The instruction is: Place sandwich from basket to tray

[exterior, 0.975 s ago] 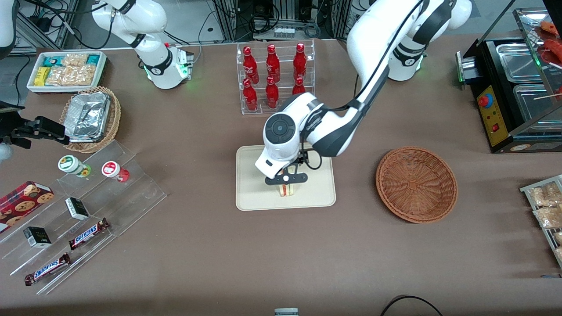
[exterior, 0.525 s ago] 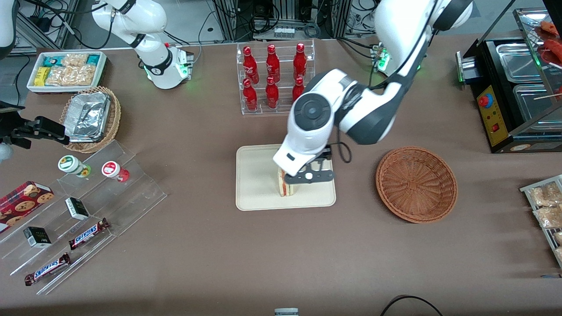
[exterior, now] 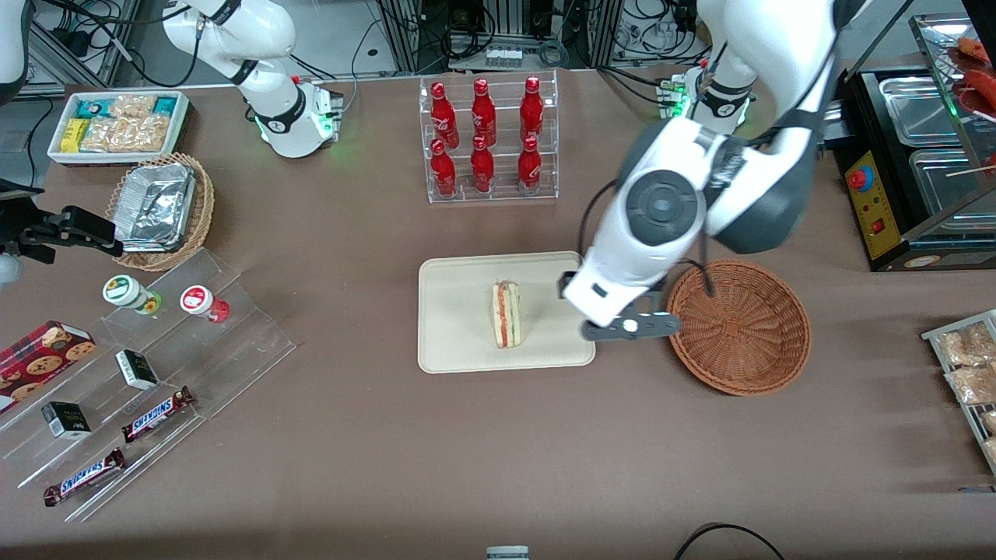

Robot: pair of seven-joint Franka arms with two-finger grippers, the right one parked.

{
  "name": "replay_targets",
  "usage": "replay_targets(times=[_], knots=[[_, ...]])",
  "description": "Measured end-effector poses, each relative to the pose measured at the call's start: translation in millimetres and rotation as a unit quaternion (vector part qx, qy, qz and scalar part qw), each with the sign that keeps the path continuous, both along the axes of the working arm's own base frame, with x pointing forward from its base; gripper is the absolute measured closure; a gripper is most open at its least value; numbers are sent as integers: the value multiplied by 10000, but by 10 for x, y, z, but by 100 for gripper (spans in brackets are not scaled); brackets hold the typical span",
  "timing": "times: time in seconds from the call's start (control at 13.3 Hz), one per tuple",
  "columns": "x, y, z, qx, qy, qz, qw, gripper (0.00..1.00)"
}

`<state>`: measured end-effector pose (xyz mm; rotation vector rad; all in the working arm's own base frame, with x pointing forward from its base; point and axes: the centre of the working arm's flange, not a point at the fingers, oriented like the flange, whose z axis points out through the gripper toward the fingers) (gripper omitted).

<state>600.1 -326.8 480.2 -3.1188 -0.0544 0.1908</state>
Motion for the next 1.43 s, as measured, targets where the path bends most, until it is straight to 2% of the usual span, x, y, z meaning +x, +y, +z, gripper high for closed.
replay_targets(times=[0.45,0.6,0.75,0.9,1.2,1.43], knots=[[-50,1258,364,-34,28,-340,9994,0],[-114,1550,475,-17,124,-374,9992,0],[-193,1768,593,-10,229,-467,9986,0],[-279,1981,687,-10,254,-510,9984,0],[-423,2456,877,-144,398,-719,9965,0],[-562,2646,1082,-158,422,-705,9965,0]])
